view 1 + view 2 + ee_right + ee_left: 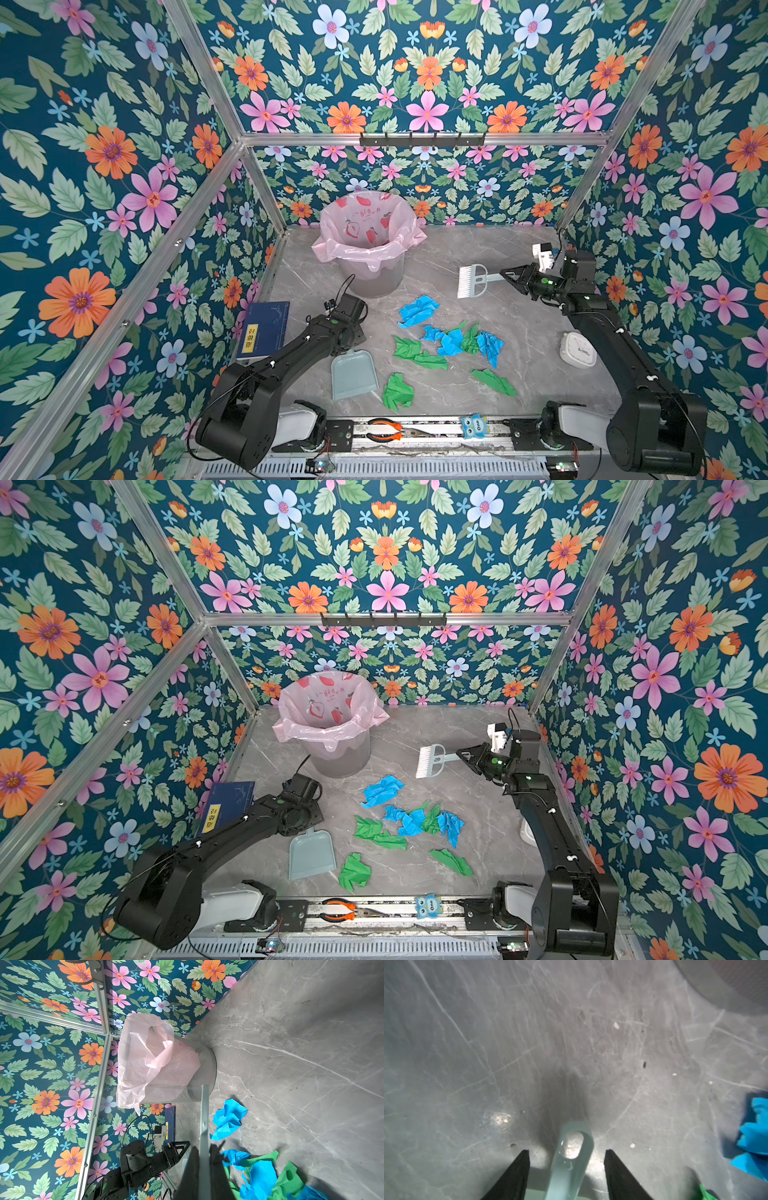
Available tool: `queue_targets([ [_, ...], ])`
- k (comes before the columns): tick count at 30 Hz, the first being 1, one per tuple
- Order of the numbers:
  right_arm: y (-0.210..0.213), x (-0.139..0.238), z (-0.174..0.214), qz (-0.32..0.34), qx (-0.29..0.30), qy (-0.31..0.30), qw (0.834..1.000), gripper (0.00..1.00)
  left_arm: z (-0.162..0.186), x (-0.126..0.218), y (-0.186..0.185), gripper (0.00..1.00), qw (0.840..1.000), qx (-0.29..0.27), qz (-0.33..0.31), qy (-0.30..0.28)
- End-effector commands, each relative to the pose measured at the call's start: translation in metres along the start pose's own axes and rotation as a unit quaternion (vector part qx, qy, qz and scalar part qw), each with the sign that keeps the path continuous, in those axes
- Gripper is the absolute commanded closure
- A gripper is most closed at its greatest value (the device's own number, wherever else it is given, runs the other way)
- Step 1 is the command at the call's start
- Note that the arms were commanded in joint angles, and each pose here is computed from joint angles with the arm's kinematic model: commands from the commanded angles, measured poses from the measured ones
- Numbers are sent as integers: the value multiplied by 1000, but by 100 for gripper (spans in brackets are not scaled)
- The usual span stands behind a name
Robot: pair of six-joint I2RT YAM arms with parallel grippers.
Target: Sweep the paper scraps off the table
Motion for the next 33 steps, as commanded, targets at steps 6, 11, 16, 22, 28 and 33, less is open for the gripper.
queue_targets([
  [6, 4, 0, -1, -5, 7, 3, 1000, 100, -3, -7, -5, 60, 1000, 14, 13, -9],
  [11, 4, 1, -1, -5, 9, 2, 1000, 100, -6, -8, -9, 70, 999, 23, 21, -13],
  [16, 3, 0, 0, -3, 8, 2, 1000, 100, -8, -10, -9, 78, 999, 29, 18, -16],
  [22, 5, 1, -1, -4, 10, -1, 1000, 100, -9, -12, -4, 91, 998, 53, -1, -23],
  [28, 6, 2, -1, -7, 11, -3, 1000, 100, -20, -12, 6, 100, 992, 111, -28, -47],
  [33, 9, 3, -2, -10, 13, -5, 1000, 100, -37, -5, 10, 100, 982, 162, -46, -86],
])
Point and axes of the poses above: each gripper's point midway between its finger pads, its own x axis back along the fingers, its own y axis along the line the jaws close on, z = x × y, the point moved 4 cm from there along x, back along the fingers, and after that the axes turned 11 degrees about -x, right-handed, at the moved point
